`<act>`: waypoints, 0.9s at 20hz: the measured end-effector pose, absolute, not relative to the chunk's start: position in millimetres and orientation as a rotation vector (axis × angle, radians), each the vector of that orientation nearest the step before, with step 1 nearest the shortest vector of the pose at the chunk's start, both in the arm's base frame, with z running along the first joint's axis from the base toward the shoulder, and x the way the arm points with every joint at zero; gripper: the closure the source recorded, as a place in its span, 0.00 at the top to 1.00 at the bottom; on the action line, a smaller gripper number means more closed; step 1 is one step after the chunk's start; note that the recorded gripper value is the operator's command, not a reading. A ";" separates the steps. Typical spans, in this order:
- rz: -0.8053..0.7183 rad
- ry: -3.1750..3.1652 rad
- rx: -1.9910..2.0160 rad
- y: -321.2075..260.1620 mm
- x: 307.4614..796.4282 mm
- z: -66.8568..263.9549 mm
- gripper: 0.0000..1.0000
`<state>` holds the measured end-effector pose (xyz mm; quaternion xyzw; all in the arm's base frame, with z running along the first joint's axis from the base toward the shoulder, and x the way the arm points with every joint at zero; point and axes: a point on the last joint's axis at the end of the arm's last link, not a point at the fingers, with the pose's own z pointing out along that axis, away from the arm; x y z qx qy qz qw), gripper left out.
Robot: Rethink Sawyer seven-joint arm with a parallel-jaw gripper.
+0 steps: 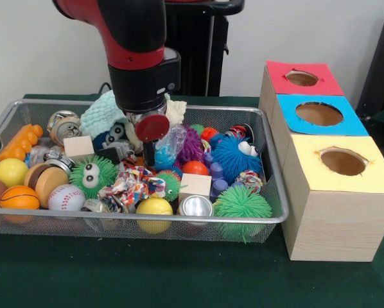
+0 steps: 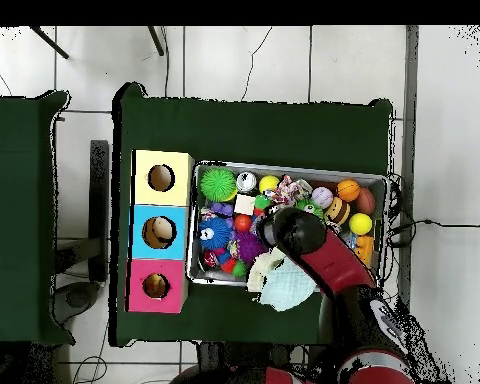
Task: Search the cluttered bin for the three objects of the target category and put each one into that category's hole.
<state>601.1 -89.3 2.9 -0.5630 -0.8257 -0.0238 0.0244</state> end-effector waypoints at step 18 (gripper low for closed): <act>-0.128 -2.501 -1.772 -98.1 596.9 -2.3 0.00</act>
